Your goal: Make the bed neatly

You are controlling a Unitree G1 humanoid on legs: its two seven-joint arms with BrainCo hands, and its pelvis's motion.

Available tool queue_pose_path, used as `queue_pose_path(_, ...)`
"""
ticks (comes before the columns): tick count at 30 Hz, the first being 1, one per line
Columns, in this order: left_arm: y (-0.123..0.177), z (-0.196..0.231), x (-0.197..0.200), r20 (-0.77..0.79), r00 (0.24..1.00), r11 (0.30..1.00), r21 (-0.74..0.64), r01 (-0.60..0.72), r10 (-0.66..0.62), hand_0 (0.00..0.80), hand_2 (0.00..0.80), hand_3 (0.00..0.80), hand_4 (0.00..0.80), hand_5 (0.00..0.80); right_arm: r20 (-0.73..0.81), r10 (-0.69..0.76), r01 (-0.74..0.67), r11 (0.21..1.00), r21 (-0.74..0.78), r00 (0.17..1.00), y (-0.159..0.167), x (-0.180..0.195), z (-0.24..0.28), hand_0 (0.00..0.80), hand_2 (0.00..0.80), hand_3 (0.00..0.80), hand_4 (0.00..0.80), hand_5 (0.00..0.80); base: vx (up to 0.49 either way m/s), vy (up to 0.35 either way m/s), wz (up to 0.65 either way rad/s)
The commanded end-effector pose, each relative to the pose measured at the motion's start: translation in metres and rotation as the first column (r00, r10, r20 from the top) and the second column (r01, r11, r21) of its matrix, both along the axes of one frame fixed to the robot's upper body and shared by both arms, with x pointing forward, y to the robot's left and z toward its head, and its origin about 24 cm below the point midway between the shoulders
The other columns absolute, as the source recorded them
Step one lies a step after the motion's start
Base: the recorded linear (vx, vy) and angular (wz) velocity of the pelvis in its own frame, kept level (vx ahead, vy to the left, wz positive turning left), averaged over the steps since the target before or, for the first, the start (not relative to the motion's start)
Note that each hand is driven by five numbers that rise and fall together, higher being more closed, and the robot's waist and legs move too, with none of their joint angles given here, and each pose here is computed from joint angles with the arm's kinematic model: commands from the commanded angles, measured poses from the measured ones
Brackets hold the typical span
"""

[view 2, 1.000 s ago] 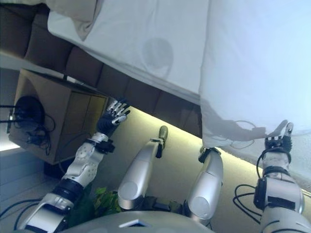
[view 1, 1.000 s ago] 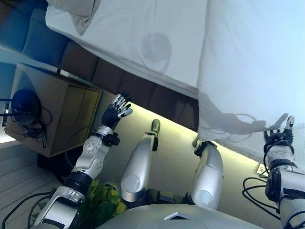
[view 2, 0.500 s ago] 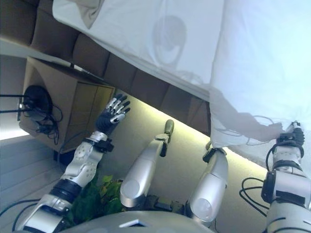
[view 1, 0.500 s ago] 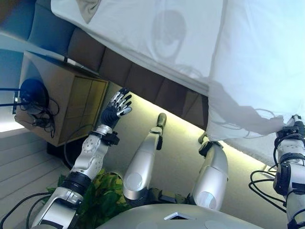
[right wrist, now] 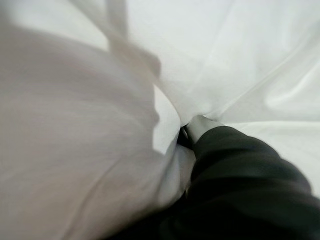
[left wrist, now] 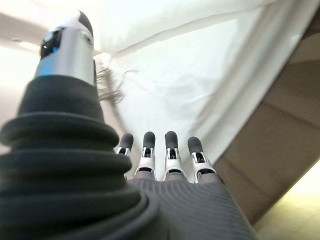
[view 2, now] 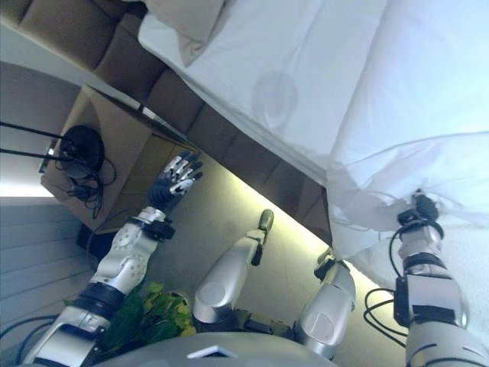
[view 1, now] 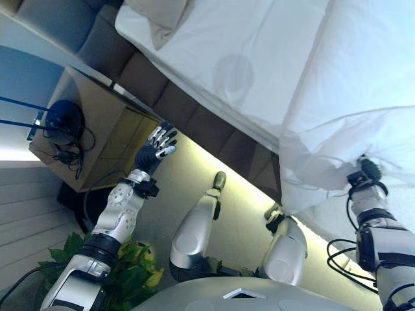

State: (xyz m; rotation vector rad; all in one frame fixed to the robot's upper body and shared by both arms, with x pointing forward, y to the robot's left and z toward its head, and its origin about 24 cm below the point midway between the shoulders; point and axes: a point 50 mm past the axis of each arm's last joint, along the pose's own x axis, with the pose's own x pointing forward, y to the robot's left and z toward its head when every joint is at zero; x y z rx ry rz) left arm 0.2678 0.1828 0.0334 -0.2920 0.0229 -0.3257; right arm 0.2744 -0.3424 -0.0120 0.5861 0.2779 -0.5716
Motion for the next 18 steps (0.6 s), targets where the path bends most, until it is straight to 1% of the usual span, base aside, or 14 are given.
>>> queue_pose_path(1, 0.005, 0.007, -0.002, 0.057, 0.998, 1.0, 0.004, 0.022, -0.022, 0.0, 0.0, 0.0, 0.0, 0.0, 0.099, 0.207, -0.206, 0.978, -0.02, 0.973, 0.057, 0.031, 0.004, 0.8, 0.8, 0.8, 0.8, 0.8, 0.091, 0.039, 0.34)
queue_pose_path(4, 0.005, 0.003, -0.005, 0.046, 0.999, 1.0, 0.005, 0.018, -0.018, 0.0, 0.0, 0.0, 0.0, 0.0, 0.058, 0.277, -0.275, 0.961, -0.041, 0.959, 0.082, 0.036, -0.003, 0.8, 0.8, 0.8, 0.8, 0.8, 0.091, 0.04, 0.31)
queue_pose_path(6, 0.005, -0.002, -0.009, 0.039, 0.999, 1.0, 0.003, 0.023, -0.023, 0.0, 0.0, 0.0, 0.0, 0.0, 0.013, 0.343, -0.342, 0.938, -0.048, 0.939, 0.108, 0.038, -0.01, 0.8, 0.8, 0.8, 0.8, 0.8, 0.103, 0.055, 0.33)
queue_pose_path(7, 0.005, -0.002, -0.009, 0.039, 0.999, 1.0, 0.003, 0.022, -0.022, 0.0, 0.0, 0.0, 0.0, 0.0, 0.009, 0.35, -0.349, 0.936, -0.047, 0.937, 0.11, 0.038, -0.011, 0.8, 0.8, 0.8, 0.8, 0.8, 0.072, 0.048, 0.36)
queue_pose_path(10, 0.003, -0.005, -0.012, 0.042, 0.999, 1.0, 0.0, 0.028, -0.028, 0.0, 0.0, 0.0, 0.0, 0.0, -0.038, 0.412, -0.414, 0.909, -0.049, 0.91, 0.133, 0.037, -0.019, 0.8, 0.8, 0.8, 0.8, 0.8, 0.063, 0.043, 0.3)
queue_pose_path(14, 0.0, -0.01, -0.013, 0.037, 0.998, 0.999, 0.005, 0.044, -0.044, 0.0, 0.0, 0.0, 0.0, 0.0, -0.12, 0.511, -0.52, 0.852, -0.065, 0.851, 0.167, 0.034, -0.03, 0.8, 0.8, 0.8, 0.8, 0.8, 0.046, 0.024, 0.34)
queue_pose_path(18, -0.003, -0.014, -0.012, 0.028, 0.998, 0.999, 0.013, 0.053, -0.053, 0.0, 0.0, 0.0, 0.0, 0.0, -0.15, 0.587, -0.601, 0.797, -0.068, 0.796, 0.196, 0.03, -0.036, 0.8, 0.8, 0.8, 0.8, 0.8, 0.024, -0.012, 0.23)
